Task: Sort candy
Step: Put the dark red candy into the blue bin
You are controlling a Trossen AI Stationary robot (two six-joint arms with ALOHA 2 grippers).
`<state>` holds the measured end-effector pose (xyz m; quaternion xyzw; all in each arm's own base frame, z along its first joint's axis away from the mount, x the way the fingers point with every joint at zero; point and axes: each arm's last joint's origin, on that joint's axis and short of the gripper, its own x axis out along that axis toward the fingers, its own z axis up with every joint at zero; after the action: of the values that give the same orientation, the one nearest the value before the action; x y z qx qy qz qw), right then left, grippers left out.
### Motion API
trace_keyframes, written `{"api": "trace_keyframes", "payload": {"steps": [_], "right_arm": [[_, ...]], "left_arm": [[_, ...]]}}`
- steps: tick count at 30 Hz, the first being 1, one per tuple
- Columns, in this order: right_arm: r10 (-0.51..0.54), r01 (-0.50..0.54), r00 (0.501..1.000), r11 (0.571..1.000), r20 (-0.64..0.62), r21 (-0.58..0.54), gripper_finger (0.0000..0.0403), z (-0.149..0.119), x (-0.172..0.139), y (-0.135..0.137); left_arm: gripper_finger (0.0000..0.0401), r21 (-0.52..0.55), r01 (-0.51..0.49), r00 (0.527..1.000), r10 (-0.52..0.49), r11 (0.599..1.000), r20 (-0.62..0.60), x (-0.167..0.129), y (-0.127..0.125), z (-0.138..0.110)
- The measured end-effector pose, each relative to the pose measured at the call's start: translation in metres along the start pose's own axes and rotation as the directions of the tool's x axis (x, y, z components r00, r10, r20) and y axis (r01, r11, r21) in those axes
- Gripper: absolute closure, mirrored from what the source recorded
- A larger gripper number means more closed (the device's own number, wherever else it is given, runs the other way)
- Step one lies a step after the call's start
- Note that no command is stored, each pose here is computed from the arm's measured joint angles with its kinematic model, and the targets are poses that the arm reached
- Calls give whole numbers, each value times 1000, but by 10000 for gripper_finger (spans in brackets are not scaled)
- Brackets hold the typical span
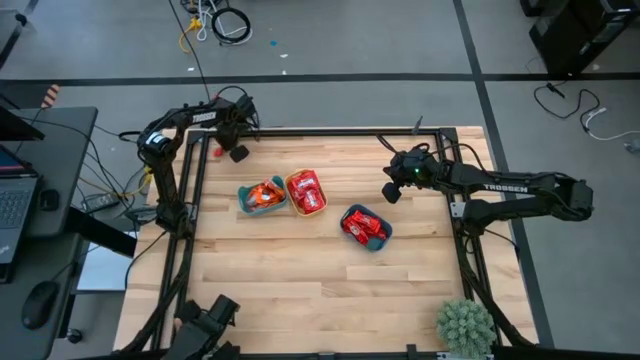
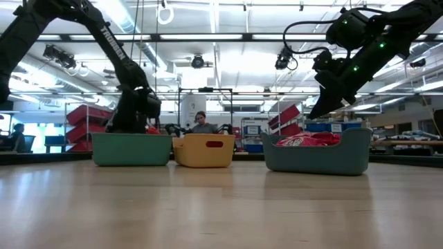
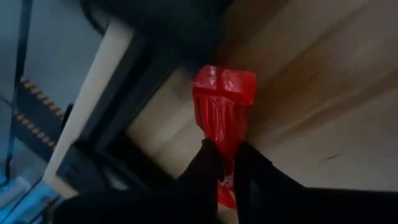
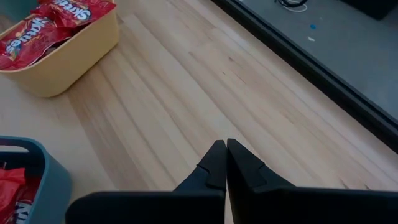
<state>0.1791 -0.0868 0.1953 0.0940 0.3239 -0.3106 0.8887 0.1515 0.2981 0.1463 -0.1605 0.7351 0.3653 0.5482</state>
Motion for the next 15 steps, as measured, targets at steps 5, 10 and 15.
{"api": "trace_keyframes", "payload": {"steps": [5, 10, 15], "right_arm": [[-3, 3, 1000, 1000, -3, -15, 403, 0, 0, 0], [-9, 9, 1000, 1000, -30, 7, 403, -3, 0, 0], [0, 0, 996, 1000, -86, 2, 403, -9, -2, 4]], "left_arm": [[376, 21, 20, 996, -22, 1000, 83, -30, -1, 10], [390, 86, 35, 962, -57, 996, 266, -80, -14, 20], [391, 243, -9, 867, -113, 970, 485, -142, -47, 17]]}}
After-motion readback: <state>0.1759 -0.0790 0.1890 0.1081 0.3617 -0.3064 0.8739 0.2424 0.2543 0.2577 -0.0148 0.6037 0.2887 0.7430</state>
